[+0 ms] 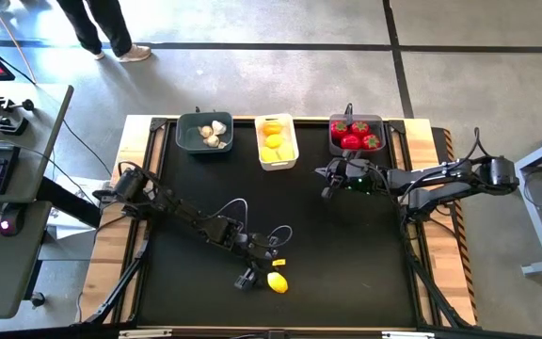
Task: Sort produce into baskets
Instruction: Put the yellow lemon into the white bin
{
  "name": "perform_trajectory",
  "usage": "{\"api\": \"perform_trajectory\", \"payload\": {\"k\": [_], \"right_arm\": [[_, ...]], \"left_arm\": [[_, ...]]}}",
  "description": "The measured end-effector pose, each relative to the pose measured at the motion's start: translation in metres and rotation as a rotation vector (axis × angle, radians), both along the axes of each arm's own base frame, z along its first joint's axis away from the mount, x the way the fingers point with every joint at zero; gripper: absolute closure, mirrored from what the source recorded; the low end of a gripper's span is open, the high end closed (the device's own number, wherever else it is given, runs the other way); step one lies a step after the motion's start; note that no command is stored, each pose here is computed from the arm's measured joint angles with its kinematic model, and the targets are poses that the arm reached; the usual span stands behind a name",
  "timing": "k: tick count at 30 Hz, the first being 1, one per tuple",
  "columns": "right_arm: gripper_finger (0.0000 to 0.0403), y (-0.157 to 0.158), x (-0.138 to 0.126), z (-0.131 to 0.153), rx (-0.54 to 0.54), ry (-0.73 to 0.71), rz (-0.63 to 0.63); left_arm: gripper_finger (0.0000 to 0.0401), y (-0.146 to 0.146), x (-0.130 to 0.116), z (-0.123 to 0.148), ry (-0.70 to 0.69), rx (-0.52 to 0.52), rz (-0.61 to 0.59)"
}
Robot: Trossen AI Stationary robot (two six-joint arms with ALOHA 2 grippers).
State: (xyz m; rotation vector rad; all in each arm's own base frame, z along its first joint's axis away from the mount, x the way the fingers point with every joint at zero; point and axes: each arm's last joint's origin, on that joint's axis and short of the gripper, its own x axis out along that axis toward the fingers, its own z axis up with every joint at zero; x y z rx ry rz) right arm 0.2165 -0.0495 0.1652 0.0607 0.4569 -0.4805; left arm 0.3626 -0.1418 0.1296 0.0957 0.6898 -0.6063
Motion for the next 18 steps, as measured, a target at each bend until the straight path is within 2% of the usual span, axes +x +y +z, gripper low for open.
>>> {"api": "perform_trajectory", "payload": {"k": [9, 18], "right_arm": [[0.0403, 0.000, 0.000, 0.000, -0.006, 0.003, 0.003], [0.0403, 0.000, 0.000, 0.000, -0.007, 0.000, 0.003]], "left_arm": [[0.0130, -0.001, 0.000, -0.001, -0.018, 0.028, -0.030], [0.0137, -0.002, 0.002, -0.015, -0.016, 0.047, -0.044]]}}
